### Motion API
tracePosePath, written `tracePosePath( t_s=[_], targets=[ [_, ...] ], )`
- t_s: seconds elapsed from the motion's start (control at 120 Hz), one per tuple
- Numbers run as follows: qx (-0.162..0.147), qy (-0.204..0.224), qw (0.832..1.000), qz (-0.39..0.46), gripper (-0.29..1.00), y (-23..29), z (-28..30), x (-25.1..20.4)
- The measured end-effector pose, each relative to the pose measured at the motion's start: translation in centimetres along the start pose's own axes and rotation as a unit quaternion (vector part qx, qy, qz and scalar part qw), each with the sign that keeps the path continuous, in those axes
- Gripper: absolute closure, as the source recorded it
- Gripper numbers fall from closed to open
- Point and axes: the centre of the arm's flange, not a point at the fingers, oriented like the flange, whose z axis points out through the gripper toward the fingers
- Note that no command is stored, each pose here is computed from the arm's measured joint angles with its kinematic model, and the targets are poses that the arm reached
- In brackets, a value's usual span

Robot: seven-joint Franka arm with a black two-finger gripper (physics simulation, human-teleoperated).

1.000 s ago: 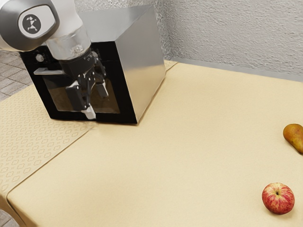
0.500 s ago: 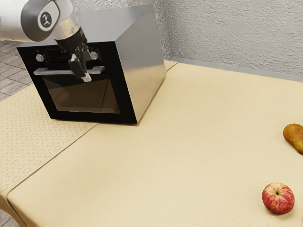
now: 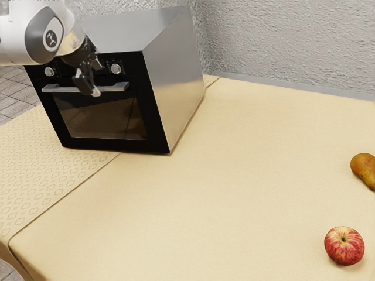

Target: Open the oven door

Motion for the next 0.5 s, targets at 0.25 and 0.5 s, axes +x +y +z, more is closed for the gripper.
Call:
tracePosePath(
  t_s=[0.25, 0.5],
  targets=[
    [0.0, -0.004, 1.0, 0.031, 0.0, 0.5, 1.6, 1.6],
    [0.02, -0.009, 0.998, 0.052, 0.0, -0.3, 4.7, 2.4]
  ],
)
